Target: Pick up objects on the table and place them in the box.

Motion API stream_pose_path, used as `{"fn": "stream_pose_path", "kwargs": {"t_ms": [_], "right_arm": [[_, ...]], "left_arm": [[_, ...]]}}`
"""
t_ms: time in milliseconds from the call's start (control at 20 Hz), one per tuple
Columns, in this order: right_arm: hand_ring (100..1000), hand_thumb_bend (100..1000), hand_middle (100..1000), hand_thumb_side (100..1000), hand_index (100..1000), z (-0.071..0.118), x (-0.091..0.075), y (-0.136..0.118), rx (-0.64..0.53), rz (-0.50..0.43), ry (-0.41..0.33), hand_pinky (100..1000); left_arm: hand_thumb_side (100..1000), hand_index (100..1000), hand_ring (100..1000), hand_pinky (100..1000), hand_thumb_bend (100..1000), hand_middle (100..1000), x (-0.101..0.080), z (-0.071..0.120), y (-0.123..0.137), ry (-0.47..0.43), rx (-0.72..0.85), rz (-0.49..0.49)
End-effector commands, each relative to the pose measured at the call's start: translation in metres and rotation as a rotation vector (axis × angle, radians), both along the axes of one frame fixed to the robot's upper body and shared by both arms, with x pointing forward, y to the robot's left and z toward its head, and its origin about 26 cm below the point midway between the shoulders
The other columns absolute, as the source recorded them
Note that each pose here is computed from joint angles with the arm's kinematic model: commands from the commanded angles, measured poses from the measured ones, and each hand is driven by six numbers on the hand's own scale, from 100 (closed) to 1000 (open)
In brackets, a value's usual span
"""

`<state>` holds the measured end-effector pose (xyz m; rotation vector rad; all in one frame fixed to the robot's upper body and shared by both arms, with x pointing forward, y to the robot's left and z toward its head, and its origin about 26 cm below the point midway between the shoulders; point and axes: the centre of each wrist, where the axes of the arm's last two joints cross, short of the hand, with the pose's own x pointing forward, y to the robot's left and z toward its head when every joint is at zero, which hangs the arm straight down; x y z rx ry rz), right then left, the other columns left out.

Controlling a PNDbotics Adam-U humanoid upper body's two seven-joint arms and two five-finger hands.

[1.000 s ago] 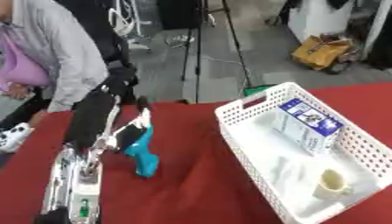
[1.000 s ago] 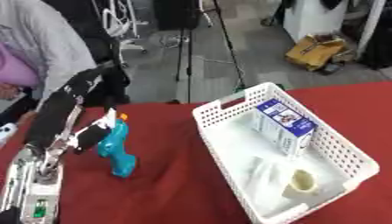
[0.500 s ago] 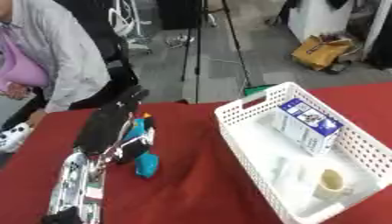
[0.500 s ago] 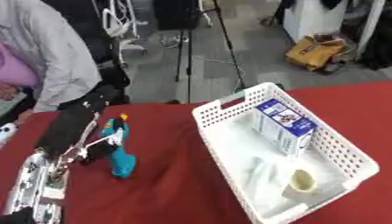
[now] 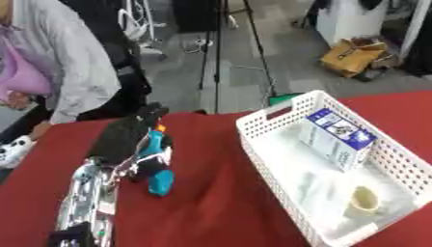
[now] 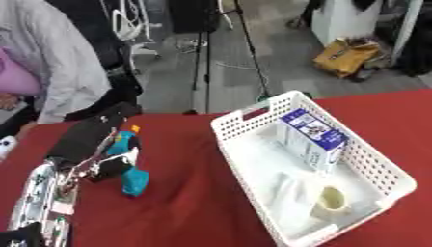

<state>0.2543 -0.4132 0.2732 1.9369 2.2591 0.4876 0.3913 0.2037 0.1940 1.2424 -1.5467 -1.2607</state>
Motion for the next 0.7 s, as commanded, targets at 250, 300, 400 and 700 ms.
{"fn": "stream_pose_path", "kwargs": {"t_ms": [250,300,400,700], "right_arm": [[544,100,419,506,430,0.011,-0.003,0.001,-0.027,0.008,-0.033,692],[544,100,419,506,430,0.011,-0.003,0.001,-0.028,0.010,-0.033,692],[544,100,419,506,429,0.011,-0.003,0.001,-0.027,0.016,-0.035,692],[544,100,417,506,425,0.011,-0.002,0.002,-0.029,0.025,-0.037,694]], "left_arm": [[572,1000,768,477,100,971,0.010,0.033,0.005,0.174,0.064,0.050],[572,1000,768,477,100,971,0.009,0.039,0.004,0.198,0.060,0.057],[575,1000,785,497,100,977,0.010,0.057,0.003,0.237,0.057,0.073],[767,1000,804,531,100,974,0.010,0.083,0.001,0.279,0.041,0.081]]}}
